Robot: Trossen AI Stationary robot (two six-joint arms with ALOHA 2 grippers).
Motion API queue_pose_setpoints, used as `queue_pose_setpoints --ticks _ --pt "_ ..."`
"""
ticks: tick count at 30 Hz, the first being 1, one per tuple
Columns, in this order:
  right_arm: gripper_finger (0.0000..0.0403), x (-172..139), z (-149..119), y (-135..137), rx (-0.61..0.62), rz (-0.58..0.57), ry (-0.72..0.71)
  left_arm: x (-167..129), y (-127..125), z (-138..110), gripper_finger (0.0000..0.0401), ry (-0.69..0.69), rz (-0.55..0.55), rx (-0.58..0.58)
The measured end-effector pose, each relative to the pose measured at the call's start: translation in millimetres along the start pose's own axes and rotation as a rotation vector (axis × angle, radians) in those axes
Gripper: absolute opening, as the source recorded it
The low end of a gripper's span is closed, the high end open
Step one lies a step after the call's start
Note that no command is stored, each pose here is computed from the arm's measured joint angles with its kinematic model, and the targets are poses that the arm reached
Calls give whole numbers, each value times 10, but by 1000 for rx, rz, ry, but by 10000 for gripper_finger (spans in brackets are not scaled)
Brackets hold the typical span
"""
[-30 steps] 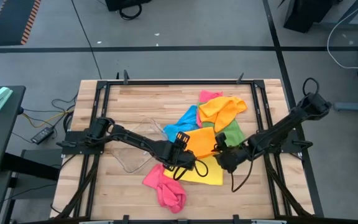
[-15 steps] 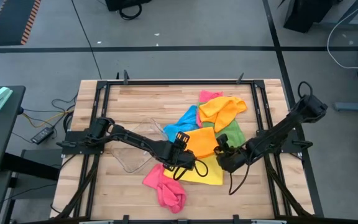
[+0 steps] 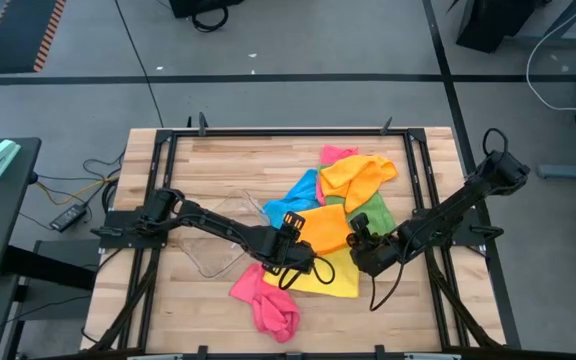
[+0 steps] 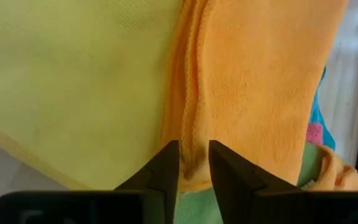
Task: Fold microfiber towels
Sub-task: Fold the left orange microfiber cloth
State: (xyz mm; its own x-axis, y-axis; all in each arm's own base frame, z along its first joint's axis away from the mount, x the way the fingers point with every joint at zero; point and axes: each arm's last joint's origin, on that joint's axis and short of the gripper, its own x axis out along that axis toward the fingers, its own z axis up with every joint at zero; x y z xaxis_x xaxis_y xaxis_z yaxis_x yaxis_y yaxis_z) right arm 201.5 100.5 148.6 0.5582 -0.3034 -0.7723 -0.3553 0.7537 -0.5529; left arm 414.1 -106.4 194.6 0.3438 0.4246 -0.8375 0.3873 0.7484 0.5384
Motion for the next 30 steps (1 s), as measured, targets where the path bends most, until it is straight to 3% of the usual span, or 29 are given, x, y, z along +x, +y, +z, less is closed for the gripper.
queue_pose_setpoints --ticks 7,18,30 --pt "42 13 -16 10 -13 2 20 0 0 0 129 0 0 0" --pt "39 -4 -59 -29 -136 -112 92 0 5 18 138 -16 5 -6" --pt "40 -88 -6 -98 -201 -130 147 0 5 25 148 -26 -2 -14"
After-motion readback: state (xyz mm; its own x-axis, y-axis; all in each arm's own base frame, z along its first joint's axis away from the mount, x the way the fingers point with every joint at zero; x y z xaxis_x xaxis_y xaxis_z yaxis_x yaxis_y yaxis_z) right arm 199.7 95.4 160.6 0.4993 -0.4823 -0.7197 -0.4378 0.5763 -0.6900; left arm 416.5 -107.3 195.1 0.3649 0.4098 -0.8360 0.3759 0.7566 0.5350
